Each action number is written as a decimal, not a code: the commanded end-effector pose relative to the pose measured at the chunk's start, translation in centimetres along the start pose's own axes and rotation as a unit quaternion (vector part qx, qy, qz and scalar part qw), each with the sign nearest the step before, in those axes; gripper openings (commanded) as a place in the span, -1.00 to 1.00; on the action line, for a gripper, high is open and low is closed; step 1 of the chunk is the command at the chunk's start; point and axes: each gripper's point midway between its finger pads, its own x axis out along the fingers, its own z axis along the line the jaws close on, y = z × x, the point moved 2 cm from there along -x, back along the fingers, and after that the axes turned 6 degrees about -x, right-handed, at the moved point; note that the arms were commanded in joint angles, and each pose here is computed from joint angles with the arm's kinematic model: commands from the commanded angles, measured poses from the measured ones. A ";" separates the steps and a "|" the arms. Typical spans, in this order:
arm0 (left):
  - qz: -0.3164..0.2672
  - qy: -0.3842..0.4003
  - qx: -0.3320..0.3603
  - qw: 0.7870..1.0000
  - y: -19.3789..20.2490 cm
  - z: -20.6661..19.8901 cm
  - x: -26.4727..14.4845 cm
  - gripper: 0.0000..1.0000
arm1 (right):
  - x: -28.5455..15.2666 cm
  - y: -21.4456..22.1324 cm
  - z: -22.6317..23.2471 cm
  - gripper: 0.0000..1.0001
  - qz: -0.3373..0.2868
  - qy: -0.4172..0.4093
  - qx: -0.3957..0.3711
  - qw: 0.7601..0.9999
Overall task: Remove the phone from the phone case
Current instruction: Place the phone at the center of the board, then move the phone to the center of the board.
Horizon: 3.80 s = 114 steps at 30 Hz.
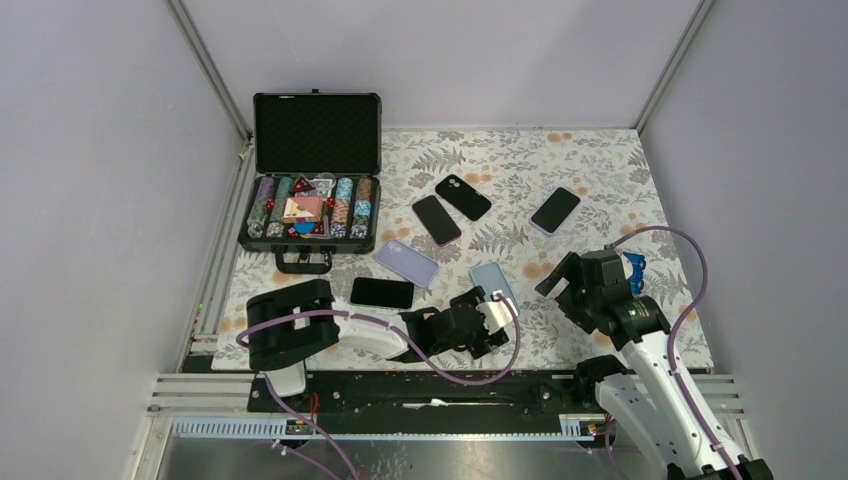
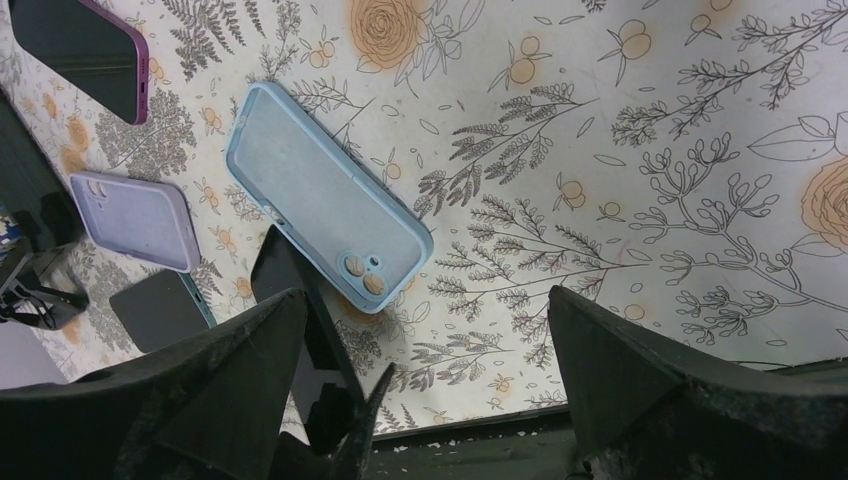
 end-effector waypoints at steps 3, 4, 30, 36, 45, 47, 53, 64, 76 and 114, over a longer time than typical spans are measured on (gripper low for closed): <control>0.258 0.059 -0.069 0.962 13.8 -2.5 -3.8 0.55 | -0.9 -1.3 1.3 0.96 -0.009 -0.015 -0.011 1.000; 0.258 0.058 -0.072 0.962 13.9 -2.5 -3.9 0.56 | -0.9 -1.3 1.4 0.96 -0.006 -0.016 -0.013 1.000; 0.126 0.021 -0.089 0.988 4.5 -0.4 -6.5 0.91 | -1.0 -2.1 1.4 0.99 -0.017 -0.006 -0.028 0.999; -0.013 -0.006 -0.131 0.991 -6.0 3.7 -9.1 0.96 | -1.2 -5.2 2.7 1.00 -0.043 0.022 -0.069 0.997; -0.127 -0.066 -0.188 0.972 -13.3 12.6 -13.8 0.97 | 4.5 -13.3 6.4 1.00 -0.013 0.096 -0.108 0.989; -0.137 -0.095 -0.195 0.966 -13.3 14.5 -14.3 0.97 | 6.9 -14.5 6.7 0.99 0.000 0.122 -0.114 0.986; -0.156 -0.140 -0.224 0.952 -11.8 18.4 -15.3 0.97 | 13.5 -16.5 7.6 1.00 0.056 0.177 -0.145 0.972; -0.146 -0.167 -0.256 0.941 -9.6 20.0 -16.0 0.97 | 19.0 -15.9 5.8 0.56 0.130 0.199 -0.082 0.968; -0.140 -0.183 -0.255 0.939 -9.5 20.8 -15.8 0.97 | 19.6 -16.8 6.9 0.77 0.164 0.175 -0.049 0.970; -0.118 -0.215 -0.298 0.923 -8.0 23.8 -16.6 0.97 | 25.0 -24.6 2.0 -0.78 0.116 0.214 0.275 0.930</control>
